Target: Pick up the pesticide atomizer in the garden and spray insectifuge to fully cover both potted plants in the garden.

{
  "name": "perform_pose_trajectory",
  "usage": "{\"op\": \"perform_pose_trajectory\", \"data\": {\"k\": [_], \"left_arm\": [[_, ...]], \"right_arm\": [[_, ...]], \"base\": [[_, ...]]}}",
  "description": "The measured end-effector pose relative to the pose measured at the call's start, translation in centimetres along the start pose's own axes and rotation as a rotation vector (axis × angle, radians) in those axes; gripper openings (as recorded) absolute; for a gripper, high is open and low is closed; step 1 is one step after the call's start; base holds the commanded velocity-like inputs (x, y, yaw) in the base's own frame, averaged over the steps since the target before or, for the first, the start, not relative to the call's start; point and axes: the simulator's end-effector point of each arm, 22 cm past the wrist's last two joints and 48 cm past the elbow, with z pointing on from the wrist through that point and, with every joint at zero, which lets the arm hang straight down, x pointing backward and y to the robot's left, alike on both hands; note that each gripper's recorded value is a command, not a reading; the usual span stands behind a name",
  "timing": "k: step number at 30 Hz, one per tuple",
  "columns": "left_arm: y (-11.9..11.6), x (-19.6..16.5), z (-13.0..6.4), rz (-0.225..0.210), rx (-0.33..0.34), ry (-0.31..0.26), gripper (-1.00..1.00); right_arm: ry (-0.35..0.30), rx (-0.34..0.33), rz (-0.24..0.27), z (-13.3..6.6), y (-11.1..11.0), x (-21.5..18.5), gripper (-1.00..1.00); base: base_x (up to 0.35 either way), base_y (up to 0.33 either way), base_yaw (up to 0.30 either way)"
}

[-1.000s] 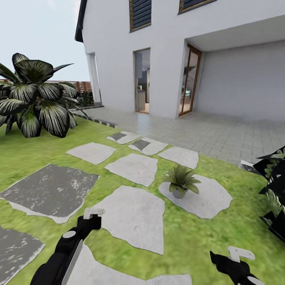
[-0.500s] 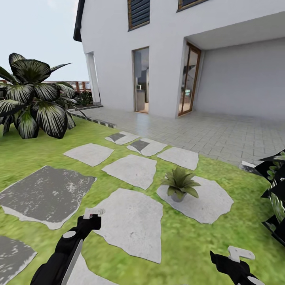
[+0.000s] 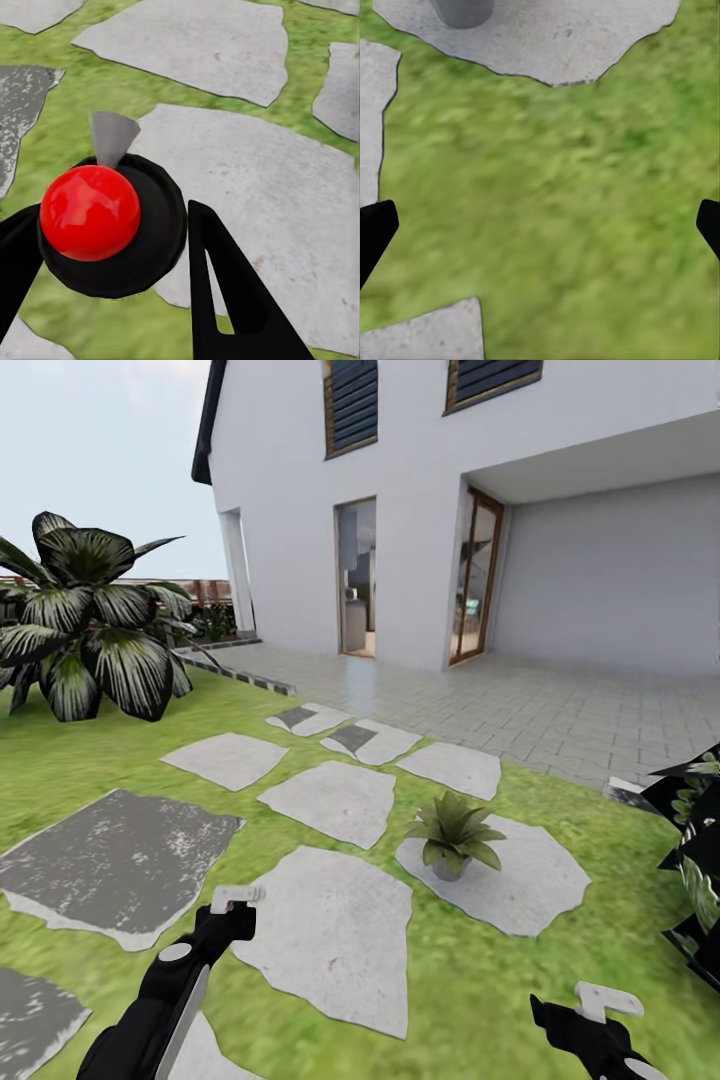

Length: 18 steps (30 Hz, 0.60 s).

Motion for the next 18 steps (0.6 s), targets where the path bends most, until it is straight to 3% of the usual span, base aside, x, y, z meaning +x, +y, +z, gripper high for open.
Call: {"op": "perform_pose_trajectory", "data": {"k": [18], "left_arm": [[0.0, -4.0, -1.2, 0.001, 0.0, -0.016, -1.0]], "right_arm": [[-0.013, -0.002, 0.002, -1.8, 0.2, -3.4, 1.0]], "base": [[0.0, 0.0, 0.0]]}}
